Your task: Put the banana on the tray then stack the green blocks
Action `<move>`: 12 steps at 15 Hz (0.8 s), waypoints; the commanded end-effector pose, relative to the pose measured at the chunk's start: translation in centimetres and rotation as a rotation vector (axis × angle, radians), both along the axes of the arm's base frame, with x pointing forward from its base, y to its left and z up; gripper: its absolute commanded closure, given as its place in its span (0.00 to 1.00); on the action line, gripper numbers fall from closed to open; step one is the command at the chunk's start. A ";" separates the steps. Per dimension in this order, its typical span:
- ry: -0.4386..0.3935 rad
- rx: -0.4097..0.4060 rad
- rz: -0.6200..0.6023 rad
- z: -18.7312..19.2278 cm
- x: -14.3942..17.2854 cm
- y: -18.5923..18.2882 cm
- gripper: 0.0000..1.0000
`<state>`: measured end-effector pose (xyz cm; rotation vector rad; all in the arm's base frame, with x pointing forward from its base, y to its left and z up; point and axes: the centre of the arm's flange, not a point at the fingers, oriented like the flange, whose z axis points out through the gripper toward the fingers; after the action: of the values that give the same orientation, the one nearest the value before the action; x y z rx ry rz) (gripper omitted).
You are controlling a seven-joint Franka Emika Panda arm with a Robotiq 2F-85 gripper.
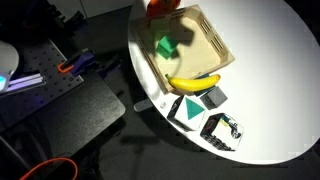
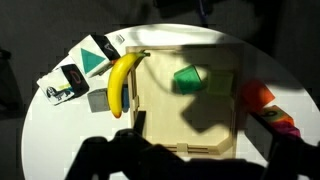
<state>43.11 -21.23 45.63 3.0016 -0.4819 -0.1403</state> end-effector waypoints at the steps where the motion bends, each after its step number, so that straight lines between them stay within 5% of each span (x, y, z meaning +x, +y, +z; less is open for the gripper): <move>1: 0.086 0.047 0.004 -1.2 1.3 -1.9 0.00; 12: 0.233 0.061 -0.043 -8.2 4.1 -5.0 0.00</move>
<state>45.61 -24.33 37.73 2.9747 -0.4937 -0.4745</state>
